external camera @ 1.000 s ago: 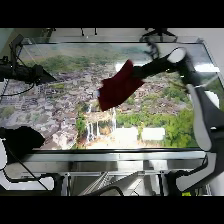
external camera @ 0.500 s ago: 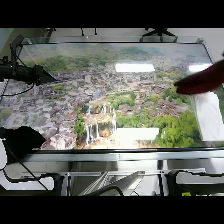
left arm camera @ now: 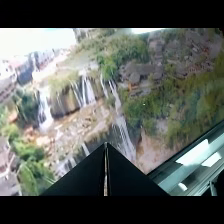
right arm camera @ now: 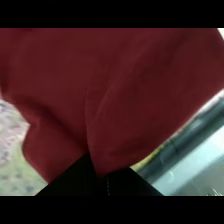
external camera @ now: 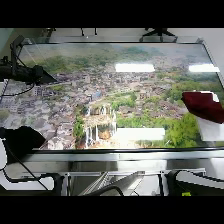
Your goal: Fold the shirts.
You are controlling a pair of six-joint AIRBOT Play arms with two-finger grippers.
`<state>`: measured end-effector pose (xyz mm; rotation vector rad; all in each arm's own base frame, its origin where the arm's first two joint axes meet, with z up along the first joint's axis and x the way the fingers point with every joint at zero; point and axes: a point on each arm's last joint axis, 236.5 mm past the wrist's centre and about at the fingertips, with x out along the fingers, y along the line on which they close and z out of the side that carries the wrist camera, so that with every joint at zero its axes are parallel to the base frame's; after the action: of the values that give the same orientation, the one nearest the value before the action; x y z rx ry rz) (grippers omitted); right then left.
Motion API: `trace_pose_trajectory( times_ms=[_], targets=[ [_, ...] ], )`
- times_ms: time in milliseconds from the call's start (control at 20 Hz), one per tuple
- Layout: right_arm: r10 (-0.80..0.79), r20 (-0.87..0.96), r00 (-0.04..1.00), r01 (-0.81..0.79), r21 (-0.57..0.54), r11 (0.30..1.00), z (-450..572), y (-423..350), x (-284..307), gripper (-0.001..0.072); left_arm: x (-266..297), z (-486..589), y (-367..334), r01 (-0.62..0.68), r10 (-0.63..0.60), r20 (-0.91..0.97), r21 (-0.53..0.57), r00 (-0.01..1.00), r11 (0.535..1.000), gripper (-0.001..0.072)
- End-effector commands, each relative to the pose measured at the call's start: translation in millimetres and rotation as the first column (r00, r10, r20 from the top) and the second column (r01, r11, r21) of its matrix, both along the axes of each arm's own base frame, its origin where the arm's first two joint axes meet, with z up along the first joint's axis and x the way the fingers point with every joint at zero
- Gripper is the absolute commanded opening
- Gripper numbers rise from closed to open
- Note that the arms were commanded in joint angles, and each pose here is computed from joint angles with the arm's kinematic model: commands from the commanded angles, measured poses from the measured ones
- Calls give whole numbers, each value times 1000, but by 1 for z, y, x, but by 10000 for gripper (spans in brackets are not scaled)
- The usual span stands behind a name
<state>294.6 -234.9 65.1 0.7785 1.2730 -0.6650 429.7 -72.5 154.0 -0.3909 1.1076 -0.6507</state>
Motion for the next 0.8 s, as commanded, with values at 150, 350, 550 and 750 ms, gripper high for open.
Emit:
trace_pose_trajectory(
  times_ms=[150,350,550,750],
  targets=[
    [-56,-178,982,63,29,998,-54,9,-49,22,-3,-1,0,6,-6,-9,0,1000,1000,14],
    [-70,-225,972,70,-9,998,-54,0,-61,463,-3,-1,0,6,-6,-9,-1,1000,1000,13],
    [-86,-170,982,80,-38,996,-34,-7,-47,461,-2,-1,0,6,-6,-9,-2,1000,1000,14],
    [16,125,992,-19,16,1000,16,20,28,20,3,2,0,-9,9,10,-4,1000,1000,14]
  ],
)
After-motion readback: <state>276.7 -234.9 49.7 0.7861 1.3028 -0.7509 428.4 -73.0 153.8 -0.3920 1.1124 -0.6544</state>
